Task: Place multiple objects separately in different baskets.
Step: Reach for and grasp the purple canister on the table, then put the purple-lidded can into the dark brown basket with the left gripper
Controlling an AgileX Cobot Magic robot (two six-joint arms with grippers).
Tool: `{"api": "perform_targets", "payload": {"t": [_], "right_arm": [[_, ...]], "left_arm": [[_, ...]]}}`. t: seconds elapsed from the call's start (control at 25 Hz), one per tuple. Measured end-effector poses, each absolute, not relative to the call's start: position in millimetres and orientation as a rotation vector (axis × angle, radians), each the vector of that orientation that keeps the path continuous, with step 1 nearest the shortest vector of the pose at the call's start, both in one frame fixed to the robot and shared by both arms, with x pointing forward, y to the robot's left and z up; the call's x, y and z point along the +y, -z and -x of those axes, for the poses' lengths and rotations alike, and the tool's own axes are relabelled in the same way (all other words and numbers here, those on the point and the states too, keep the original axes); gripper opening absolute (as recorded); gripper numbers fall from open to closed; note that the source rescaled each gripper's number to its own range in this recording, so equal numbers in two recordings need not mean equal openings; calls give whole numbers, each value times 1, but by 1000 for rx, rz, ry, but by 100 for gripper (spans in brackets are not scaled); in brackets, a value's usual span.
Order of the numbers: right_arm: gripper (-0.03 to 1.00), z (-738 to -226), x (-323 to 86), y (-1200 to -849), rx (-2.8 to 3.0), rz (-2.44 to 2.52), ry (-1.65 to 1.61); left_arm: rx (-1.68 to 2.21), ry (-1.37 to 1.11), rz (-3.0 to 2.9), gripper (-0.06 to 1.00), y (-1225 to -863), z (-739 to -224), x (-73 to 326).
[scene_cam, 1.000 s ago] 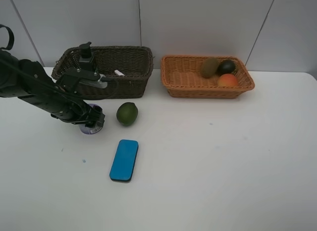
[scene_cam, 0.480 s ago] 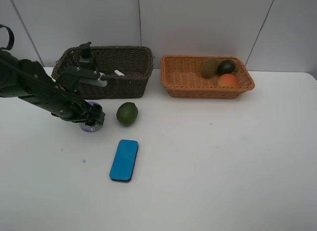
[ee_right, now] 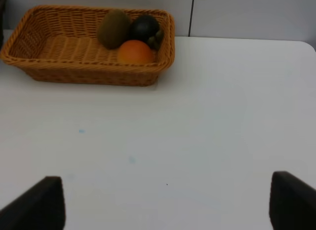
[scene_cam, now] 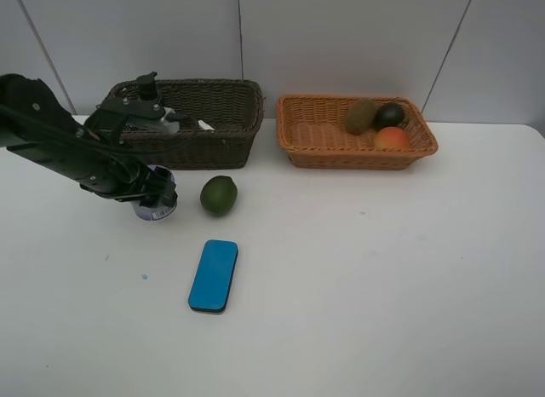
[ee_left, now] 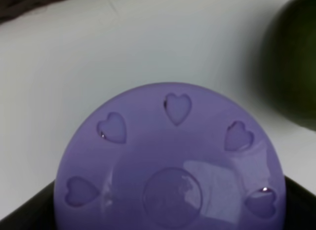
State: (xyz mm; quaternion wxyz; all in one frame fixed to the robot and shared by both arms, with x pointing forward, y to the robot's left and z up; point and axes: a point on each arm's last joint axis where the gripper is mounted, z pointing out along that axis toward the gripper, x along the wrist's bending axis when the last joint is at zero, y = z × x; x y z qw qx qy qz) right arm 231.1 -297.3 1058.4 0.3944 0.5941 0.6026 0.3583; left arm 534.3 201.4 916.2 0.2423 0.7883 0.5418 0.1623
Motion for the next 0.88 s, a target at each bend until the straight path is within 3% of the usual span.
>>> {"api": "perform_targets", "payload": {"t": [0.48,0.88], "right_arm": [[100,-231,-297,-1058,1528,-1507,-909],[100,-231,-297,-1058,1528,-1507,-909]], "left_arm": [[1323,-595,-1949,98,-1013,-511,207],[1215,-711,-1820,98,-1060,-593,180]]}}
